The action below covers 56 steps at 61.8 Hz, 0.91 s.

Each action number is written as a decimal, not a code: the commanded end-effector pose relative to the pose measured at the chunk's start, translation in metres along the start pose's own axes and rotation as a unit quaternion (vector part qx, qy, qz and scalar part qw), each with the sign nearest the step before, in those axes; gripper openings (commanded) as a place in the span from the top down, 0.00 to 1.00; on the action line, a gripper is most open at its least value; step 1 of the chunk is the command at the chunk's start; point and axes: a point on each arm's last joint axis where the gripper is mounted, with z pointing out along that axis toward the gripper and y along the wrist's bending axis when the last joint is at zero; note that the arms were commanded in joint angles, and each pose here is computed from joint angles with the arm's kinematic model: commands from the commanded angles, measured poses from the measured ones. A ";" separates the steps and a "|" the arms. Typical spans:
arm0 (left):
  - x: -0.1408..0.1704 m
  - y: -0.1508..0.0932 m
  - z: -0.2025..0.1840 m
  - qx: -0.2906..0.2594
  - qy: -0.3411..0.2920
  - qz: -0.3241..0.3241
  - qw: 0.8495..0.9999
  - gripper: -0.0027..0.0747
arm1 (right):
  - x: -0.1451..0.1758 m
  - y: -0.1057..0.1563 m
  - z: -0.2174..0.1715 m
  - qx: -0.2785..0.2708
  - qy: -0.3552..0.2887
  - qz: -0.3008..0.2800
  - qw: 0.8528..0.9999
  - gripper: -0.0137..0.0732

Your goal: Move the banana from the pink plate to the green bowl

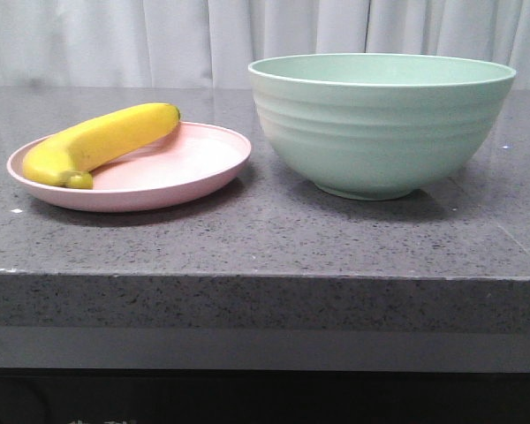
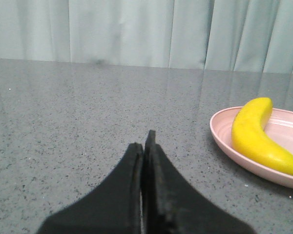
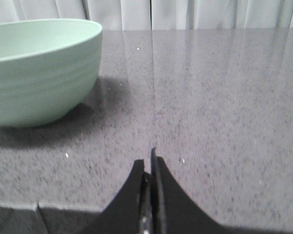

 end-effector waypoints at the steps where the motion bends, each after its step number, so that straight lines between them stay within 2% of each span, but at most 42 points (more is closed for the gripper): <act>1: -0.038 -0.001 0.006 -0.001 -0.026 0.004 1.000 0.99 | -0.043 0.003 -0.008 0.003 -0.074 -0.005 0.997 0.91; 13: -0.077 -0.002 0.052 -0.003 0.044 0.005 0.999 0.99 | -0.096 0.009 0.006 -0.004 -0.022 -0.005 1.000 0.91; 26: -0.091 -0.002 0.084 -0.005 0.073 0.005 0.997 0.97 | -0.114 0.008 0.028 0.001 0.002 -0.006 1.000 0.91; 31: -0.089 -0.001 0.088 -0.005 0.075 0.005 0.997 0.83 | -0.115 0.008 0.030 0.002 -0.001 -0.006 1.000 0.85; 33: -0.088 -0.001 0.090 -0.006 0.078 0.005 0.997 0.72 | -0.115 0.008 0.030 0.003 -0.002 -0.006 1.000 0.81; 39: -0.086 -0.001 0.095 -0.007 0.083 0.005 0.997 0.35 | -0.115 0.008 0.030 0.003 -0.003 -0.006 1.000 0.56; 40: -0.086 -0.001 0.097 -0.007 0.081 0.005 0.997 0.26 | -0.115 0.008 0.030 0.003 -0.003 -0.006 1.000 0.47; 43: -0.085 -0.001 0.100 -0.008 0.077 0.000 0.997 0.15 | -0.115 0.008 0.030 0.003 -0.004 -0.006 1.000 0.32; 46: -0.084 -0.001 0.104 -0.010 0.076 -0.024 0.997 0.09 | -0.115 0.008 0.030 0.003 -0.005 -0.006 1.000 0.21; 49: -0.084 -0.002 0.108 -0.007 0.084 -0.038 0.996 0.08 | -0.115 0.008 0.030 0.003 -0.004 -0.005 1.000 0.14; 52: -0.088 -0.007 0.112 0.008 0.100 -0.029 0.995 0.09 | -0.116 0.008 0.030 0.003 -0.005 -0.005 1.000 0.11; 56: -0.092 -0.020 0.120 0.045 0.134 -0.010 0.990 0.09 | -0.116 0.008 0.030 0.003 -0.005 -0.005 1.000 0.11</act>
